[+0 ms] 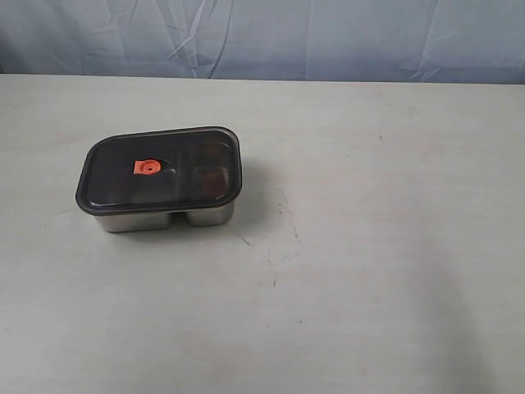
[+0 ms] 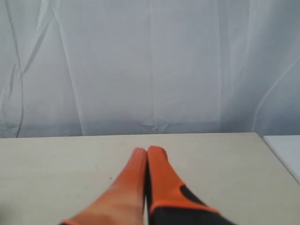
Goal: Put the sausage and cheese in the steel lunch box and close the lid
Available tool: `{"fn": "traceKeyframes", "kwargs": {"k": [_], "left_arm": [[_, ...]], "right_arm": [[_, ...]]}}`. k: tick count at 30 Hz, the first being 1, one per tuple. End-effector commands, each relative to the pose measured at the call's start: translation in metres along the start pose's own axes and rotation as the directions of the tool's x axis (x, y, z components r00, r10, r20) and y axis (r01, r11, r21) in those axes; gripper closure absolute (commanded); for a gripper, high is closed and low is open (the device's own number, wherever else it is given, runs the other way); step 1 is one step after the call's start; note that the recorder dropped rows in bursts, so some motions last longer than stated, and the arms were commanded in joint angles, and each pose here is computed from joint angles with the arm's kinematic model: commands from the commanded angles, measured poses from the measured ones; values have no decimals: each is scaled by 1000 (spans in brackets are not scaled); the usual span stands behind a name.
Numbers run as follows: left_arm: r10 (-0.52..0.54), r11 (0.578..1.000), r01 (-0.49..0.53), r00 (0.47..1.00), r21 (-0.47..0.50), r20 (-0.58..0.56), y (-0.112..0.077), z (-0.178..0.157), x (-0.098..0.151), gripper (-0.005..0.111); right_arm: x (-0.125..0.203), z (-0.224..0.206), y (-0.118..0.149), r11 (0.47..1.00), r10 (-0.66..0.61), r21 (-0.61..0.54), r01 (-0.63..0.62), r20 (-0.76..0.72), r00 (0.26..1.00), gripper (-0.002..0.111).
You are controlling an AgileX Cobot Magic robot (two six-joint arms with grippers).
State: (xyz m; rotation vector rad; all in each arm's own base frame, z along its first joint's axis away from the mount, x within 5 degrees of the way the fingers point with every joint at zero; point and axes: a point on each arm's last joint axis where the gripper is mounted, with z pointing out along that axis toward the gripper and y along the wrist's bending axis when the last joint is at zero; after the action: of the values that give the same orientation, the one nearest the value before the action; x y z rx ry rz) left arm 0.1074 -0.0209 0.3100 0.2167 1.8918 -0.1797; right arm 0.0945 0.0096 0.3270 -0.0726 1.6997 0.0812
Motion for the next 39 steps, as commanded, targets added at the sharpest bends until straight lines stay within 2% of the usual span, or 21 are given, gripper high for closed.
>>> {"fn": "traceKeyframes", "kwargs": {"k": [1,8,15,23,31,39], "left_arm": [[-5,1000,5,1000,5,1,-1,0,1,107],[-5,1000,5,1000,5,1,-1,0,1,107],[-5,1000,5,1000,5,1,-1,0,1,107],[-5,1000,5,1000,5,1,-1,0,1,107],[-5,1000,5,1000,5,1,-1,0,1,107],[-5,1000,5,1000,5,1,-1,0,1,107]], "right_arm": [[27,1,4,998,49,-47,-48,22,999,109],[58,-14,1,997,67,-26,-66,16,998,109],[81,-21,-5,997,62,48,-62,-2,998,109],[111,-24,-7,994,59,93,-50,-93,994,109],[141,-22,-7,994,75,93,-62,-143,987,109],[151,-22,-6,993,95,90,-82,-154,984,109]]}}
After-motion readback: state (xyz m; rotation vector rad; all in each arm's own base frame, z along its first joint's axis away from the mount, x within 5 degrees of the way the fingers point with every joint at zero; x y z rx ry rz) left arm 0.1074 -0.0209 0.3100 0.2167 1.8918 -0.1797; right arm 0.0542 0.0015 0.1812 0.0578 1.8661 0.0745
